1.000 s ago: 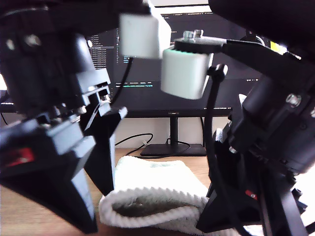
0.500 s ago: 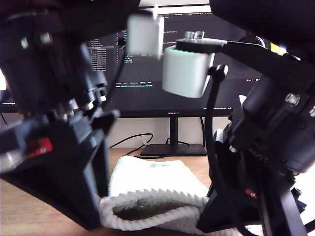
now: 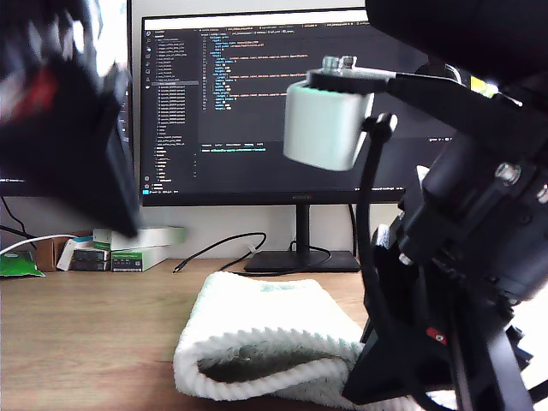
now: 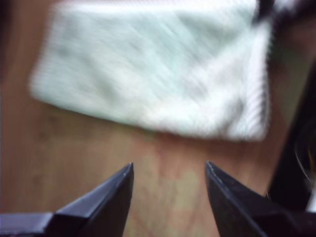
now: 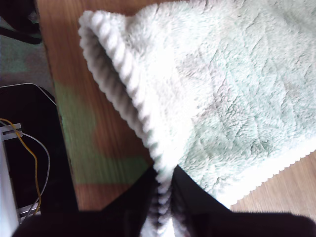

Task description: Fold the tea towel to a neat square and place it to the right

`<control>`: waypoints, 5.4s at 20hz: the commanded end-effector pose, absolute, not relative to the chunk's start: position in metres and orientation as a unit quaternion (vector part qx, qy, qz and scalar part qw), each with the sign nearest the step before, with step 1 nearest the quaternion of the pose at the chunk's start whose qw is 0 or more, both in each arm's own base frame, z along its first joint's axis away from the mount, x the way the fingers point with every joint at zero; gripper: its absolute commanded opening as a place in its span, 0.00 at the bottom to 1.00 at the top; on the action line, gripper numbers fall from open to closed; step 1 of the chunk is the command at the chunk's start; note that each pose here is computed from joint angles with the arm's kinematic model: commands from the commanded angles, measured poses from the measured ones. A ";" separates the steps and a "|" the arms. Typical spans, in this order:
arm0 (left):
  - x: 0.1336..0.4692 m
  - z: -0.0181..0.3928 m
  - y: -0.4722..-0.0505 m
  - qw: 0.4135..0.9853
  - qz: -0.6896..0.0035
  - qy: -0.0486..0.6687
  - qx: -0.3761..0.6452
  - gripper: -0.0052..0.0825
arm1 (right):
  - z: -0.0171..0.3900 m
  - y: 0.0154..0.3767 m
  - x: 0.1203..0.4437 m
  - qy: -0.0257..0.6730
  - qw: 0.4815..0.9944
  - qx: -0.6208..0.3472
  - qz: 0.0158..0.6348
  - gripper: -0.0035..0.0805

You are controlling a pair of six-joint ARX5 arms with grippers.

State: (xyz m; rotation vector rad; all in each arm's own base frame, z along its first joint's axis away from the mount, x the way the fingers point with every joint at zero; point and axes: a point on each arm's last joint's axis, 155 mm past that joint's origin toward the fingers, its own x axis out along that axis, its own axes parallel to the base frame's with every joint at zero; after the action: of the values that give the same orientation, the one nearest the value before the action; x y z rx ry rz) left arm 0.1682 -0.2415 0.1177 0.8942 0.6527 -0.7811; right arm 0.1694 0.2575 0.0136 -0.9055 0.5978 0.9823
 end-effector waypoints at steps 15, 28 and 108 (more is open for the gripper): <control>0.121 0.046 -0.254 0.746 -0.391 0.221 0.492 0.52 | 0.012 0.255 0.176 0.277 0.753 -0.405 0.439 0.03; 0.157 0.032 -0.273 0.759 -0.383 0.214 0.480 0.52 | 0.014 0.257 0.177 0.276 0.759 -0.396 0.437 0.03; 0.193 0.095 -0.242 0.806 -0.429 0.387 0.133 0.04 | 0.067 0.281 0.228 0.399 0.691 -0.344 0.496 0.03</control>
State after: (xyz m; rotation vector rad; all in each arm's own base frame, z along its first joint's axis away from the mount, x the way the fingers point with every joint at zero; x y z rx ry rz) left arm 0.1885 -0.2441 0.0939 0.2937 0.8359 -0.9306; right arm 0.2214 0.2807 0.0684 -0.7585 0.8909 1.1156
